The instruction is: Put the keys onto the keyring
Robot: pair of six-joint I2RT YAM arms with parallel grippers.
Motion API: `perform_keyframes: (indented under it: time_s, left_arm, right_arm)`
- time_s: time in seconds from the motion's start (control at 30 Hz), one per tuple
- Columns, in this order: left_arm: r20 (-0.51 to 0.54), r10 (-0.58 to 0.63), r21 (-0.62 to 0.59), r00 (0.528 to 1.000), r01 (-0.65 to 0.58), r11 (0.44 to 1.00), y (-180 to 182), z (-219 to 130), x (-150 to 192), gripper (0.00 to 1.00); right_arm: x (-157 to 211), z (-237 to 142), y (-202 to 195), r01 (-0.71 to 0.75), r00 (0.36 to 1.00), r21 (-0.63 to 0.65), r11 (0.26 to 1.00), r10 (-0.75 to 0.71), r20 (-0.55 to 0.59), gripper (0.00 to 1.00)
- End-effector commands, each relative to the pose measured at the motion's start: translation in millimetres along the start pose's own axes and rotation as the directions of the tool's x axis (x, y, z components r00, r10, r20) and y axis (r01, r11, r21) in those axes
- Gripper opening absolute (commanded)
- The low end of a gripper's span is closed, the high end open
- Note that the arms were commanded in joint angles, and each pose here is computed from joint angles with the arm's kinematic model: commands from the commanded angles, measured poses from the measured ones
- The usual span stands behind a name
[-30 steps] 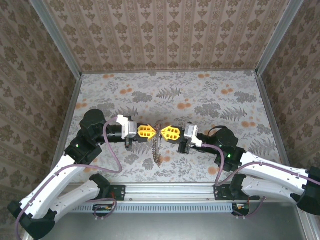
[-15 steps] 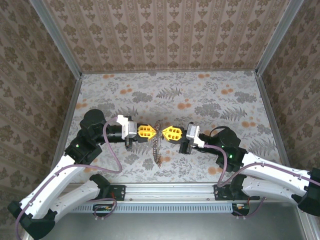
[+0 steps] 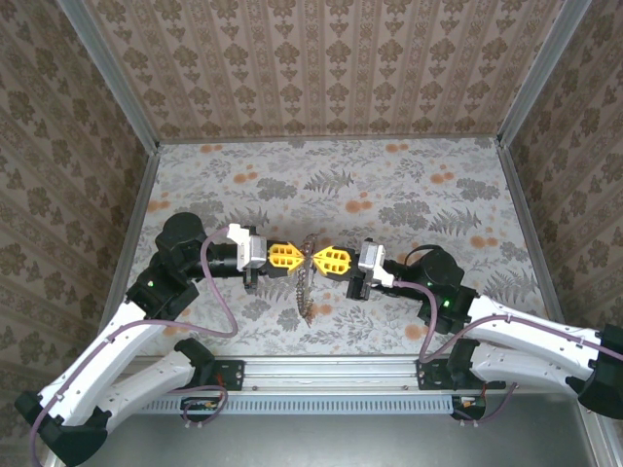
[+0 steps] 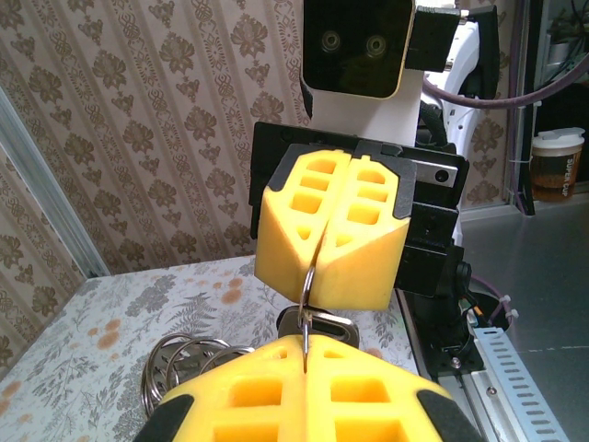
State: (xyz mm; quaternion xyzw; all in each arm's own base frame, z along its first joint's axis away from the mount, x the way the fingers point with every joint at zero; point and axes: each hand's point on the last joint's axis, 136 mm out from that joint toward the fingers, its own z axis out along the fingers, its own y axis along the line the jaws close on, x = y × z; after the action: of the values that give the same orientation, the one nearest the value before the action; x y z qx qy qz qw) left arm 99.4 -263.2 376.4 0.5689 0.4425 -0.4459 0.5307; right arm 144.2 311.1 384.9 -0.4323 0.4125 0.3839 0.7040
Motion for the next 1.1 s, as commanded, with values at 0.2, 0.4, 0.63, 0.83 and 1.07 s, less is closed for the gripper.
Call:
perform_keyframes:
  time_s: [0.2, 0.4, 0.63, 0.83, 1.07]
  left_arm:
    - [0.049, 0.040, 0.017, 0.998, -0.041, 0.999, -5.0, -2.3, -14.8, 0.00]
    - [0.049, 0.039, 0.018, 0.998, -0.040, 0.999, -4.9, -2.1, -14.9, 0.00]
    - [0.050, 0.040, 0.019, 0.998, -0.041, 0.999, -5.1, -2.1, -15.0, 0.00]
    - [0.051, 0.041, 0.021, 0.998, -0.042, 0.999, -5.8, -2.6, -15.7, 0.00]
    - [0.053, 0.043, 0.022, 0.998, -0.044, 0.999, -6.4, -2.8, -16.0, 0.00]
  right_arm:
    - [-17.0, -4.1, 3.7, 0.008, 0.999, -0.018, 1.000, -0.007, 0.051, 0.00]
    - [-17.8, -6.0, 3.9, 0.006, 0.999, -0.017, 1.000, -0.005, 0.054, 0.00]
    - [-14.8, -1.5, 4.8, -0.001, 0.999, -0.028, 1.000, 0.002, 0.046, 0.00]
    - [-12.2, 0.3, 2.8, 0.000, 0.999, -0.019, 1.000, 0.000, 0.035, 0.00]
    - [-12.7, 1.7, 1.1, 0.005, 0.999, -0.012, 1.000, -0.005, 0.034, 0.00]
